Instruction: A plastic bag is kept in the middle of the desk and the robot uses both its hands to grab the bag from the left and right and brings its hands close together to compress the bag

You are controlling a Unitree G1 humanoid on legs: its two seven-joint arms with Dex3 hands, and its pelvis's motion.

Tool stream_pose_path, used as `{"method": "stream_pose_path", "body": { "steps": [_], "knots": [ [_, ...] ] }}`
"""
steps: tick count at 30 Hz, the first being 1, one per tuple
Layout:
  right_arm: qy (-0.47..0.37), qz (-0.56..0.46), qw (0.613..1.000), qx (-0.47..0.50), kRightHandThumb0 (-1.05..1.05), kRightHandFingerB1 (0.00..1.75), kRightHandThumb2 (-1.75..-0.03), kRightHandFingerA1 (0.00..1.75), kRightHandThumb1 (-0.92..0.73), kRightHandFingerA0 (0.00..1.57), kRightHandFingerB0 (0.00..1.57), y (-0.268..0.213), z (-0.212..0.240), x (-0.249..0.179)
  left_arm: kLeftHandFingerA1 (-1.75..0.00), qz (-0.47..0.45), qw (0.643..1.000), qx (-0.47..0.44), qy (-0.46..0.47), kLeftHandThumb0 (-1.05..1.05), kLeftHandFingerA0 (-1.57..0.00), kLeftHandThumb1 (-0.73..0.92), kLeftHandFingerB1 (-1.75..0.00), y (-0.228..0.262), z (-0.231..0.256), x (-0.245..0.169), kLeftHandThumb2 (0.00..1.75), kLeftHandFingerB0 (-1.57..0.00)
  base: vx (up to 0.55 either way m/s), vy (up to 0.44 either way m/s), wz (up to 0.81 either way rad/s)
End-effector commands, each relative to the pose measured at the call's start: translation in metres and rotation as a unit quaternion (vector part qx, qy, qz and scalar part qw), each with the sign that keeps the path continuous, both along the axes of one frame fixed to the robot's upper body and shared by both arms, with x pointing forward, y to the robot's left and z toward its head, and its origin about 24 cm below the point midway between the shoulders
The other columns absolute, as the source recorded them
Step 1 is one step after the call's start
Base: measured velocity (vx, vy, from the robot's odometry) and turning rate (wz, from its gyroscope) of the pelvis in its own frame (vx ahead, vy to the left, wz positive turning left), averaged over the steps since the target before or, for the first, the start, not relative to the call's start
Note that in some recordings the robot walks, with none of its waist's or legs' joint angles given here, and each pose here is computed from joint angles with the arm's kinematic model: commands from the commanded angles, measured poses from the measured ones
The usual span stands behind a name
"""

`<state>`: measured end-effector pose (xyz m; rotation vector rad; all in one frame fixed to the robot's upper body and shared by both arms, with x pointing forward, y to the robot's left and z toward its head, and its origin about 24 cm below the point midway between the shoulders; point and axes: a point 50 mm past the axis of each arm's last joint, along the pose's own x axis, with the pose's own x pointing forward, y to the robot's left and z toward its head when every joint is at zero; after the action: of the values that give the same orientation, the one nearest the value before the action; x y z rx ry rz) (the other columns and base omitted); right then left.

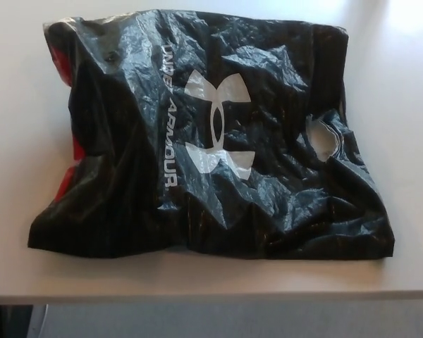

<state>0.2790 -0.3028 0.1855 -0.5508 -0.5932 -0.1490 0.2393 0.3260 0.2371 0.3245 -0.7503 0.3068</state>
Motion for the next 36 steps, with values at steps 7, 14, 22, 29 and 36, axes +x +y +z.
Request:
{"method": "stream_pose_path", "body": {
  "steps": [7,14,22,29,36],
  "knots": [
    [0.037,0.033,0.999,-0.018,-0.71,0.26,-0.69,0.32,-0.86,0.14,0.12,0.005,-0.031,-0.12,-0.33,-0.022,0.999,0.0,0.036,-0.71,-0.26,0.92,-0.27,-0.01,-0.059,-0.106,0.69,-0.2,0.0,0.0,0.0],
    [0.161,0.015,0.986,0.024,-0.7,0.38,-0.99,0.41,-0.66,0.0,0.06,0.006,-0.107,-0.143,-0.48,0.008,0.986,-0.067,0.155,-0.33,-0.01,0.59,-0.47,-0.009,-0.142,-0.153,1.15,0.0,0.0,0.0,0.0],
    [0.23,0.006,0.973,0.018,-0.67,0.41,-0.97,0.42,-0.63,0.0,0.01,0.01,-0.148,-0.158,-0.48,0.025,0.96,-0.159,0.227,-0.32,-0.01,0.62,-0.48,-0.011,-0.208,-0.174,1.16,0.0,0.0,0.0,0.0],
    [0.268,0.015,0.96,0.079,-0.56,0.22,-0.73,0.29,-0.92,0.09,0.08,0.013,-0.167,-0.152,-0.48,0.009,0.952,-0.178,0.248,-0.33,-0.01,0.61,-0.47,-0.013,-0.225,-0.163,1.15,0.0,0.0,0.0,0.0],
    [0.297,0.021,0.947,0.119,-0.72,0.25,-1.07,0.34,-0.78,0.01,0.08,0.016,-0.172,-0.15,-0.48,-0.001,0.951,-0.176,0.255,-0.32,-0.01,0.62,-0.47,-0.007,-0.228,-0.159,1.16,0.0,0.0,0.0,0.0]
  ]
}}
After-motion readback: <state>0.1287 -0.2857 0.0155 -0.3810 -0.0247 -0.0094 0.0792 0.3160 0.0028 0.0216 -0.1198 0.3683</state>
